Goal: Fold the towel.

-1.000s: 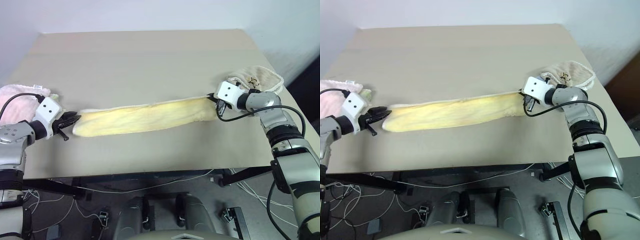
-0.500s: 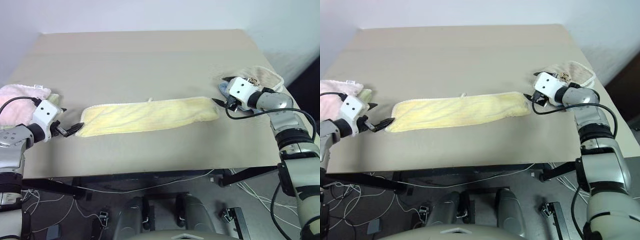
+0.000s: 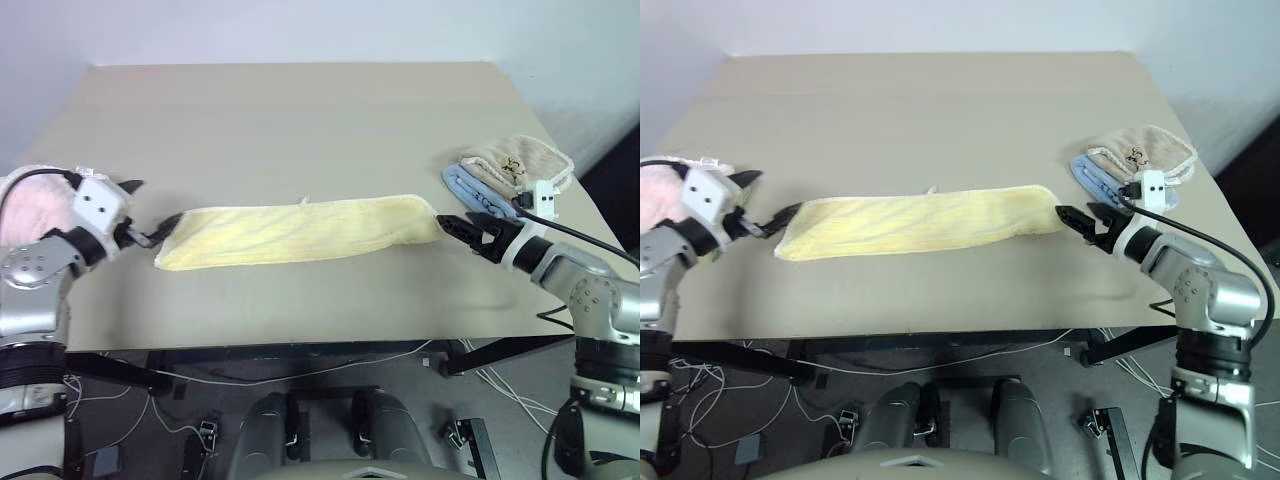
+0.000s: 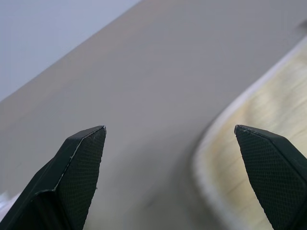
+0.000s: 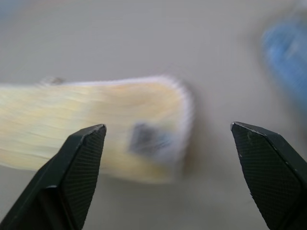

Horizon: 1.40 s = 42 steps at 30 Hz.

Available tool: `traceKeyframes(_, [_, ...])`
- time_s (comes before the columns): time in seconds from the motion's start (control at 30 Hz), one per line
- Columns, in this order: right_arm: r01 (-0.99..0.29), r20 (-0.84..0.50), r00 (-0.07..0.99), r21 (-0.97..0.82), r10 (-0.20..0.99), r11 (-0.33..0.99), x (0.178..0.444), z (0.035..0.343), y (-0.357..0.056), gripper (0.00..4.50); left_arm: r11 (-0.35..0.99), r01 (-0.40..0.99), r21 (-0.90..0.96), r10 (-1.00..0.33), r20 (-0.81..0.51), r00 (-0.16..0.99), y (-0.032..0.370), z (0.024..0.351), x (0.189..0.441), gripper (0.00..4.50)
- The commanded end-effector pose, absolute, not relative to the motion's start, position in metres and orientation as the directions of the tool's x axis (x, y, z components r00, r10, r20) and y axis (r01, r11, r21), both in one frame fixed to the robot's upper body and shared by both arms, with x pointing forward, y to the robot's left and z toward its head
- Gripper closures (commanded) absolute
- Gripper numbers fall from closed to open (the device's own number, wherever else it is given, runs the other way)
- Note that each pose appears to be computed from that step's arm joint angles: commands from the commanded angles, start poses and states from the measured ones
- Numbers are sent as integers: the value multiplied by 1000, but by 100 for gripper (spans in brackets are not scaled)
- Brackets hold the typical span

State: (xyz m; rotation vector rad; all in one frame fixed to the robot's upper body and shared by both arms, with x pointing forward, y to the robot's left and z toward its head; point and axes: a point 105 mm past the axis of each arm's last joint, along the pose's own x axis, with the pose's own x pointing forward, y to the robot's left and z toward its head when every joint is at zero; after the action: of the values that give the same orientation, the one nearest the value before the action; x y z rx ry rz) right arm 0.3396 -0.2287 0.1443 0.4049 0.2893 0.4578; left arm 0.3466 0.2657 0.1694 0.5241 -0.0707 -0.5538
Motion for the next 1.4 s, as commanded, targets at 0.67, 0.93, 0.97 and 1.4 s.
traceKeyframes(0.67, [36,-241,908,861,343,508,361,115,-189,16,527,762,376,-807,-59,587,167,149,321,0])
traceKeyframes(0.93, [90,-233,934,886,271,454,372,111,-196,196,537,757,372,-801,-55,596,169,147,316,0])
traceKeyframes(0.97, [89,-231,936,887,267,453,372,111,-197,231,538,757,372,-801,-55,597,170,147,316,0])
traceKeyframes(1.4, [5,-115,982,814,152,580,374,150,-248,448,547,754,363,-795,-58,604,172,143,314,0])
